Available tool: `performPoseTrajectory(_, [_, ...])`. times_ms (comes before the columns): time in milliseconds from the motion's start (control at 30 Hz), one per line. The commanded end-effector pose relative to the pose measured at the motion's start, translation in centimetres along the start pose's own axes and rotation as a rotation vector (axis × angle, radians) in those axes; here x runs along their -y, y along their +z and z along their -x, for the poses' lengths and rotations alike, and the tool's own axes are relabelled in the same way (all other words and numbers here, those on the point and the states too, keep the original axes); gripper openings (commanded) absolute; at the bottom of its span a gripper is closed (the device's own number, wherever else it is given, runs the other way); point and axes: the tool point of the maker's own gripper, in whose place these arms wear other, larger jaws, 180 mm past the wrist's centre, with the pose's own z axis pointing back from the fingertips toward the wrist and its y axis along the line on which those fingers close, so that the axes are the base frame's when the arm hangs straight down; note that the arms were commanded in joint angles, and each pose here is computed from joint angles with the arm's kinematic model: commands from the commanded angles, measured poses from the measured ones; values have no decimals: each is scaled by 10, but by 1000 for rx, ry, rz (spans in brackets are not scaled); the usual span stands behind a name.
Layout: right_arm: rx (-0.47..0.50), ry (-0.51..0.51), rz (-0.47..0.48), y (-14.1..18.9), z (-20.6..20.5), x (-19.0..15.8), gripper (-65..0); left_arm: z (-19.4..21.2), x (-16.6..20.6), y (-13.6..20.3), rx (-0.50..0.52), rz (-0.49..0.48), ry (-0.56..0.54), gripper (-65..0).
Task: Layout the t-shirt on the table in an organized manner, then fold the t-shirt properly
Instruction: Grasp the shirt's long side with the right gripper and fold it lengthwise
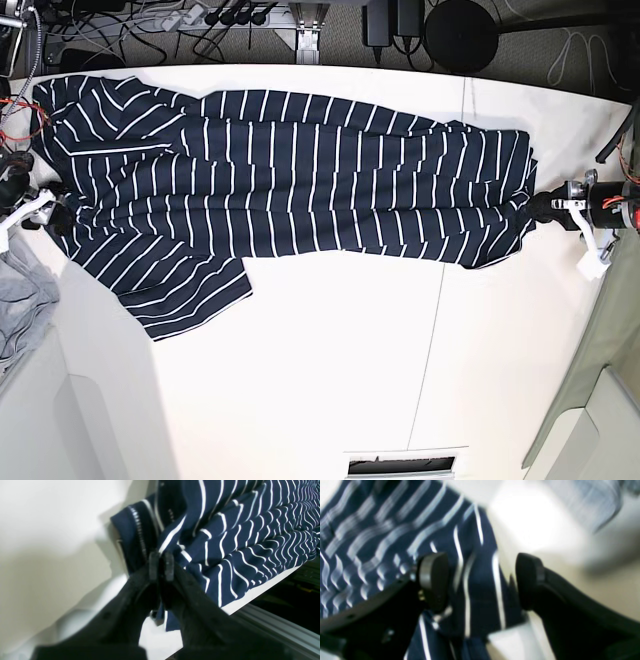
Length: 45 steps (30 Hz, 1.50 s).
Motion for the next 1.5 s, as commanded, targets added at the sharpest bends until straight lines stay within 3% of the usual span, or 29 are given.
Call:
performPoseTrajectory(0, [123,3,4,6,-48,6,-233,-17,-3,12,42,-11,-22,-650])
performPoseTrajectory(167, [234,-32,-13,-5,-96,-11,-233,-13,-7,12,25,-31,-32,-650])
performPoseTrajectory(300, [212,-1,23,-30,-100,-31,-233,-12,-7,12,22,-33,-32,-650])
performPoseTrajectory(533, [78,100,85,-83,-57,-56,-234,-12,-7,12,21,-33,-32,-650])
performPoseTrajectory(633, [-4,119,70,-94,-28,-63,-234,-12,-7,12,21,-33,-32,-650])
performPoseTrajectory(767, [-43,133,30,-101,-10,-83,-235,-14,-7,12,30,-29,-31,-650])
performPoseTrajectory(833, [-43,133,-8,-103,-9,-94,-282,-14,-7,12,33,-30,-31,-650])
performPoseTrajectory(1033, [-32,141,-68,-105,-12,-113,-644,-16,-7,12,44,-30,-31,-650])
performPoseTrajectory(1200, [-50,186,-133,-101,-19,-126,-650,-17,-7,13,47,-30,-32,-650])
performPoseTrajectory(1300, [-100,194,-123,-95,-22,-122,-650,-19,-8,14,49,-33,-34,-650])
performPoseTrajectory(1467, [25,123,-115,-57,-45,-103,-650,-24,-7,23,54,-34,-52,-650])
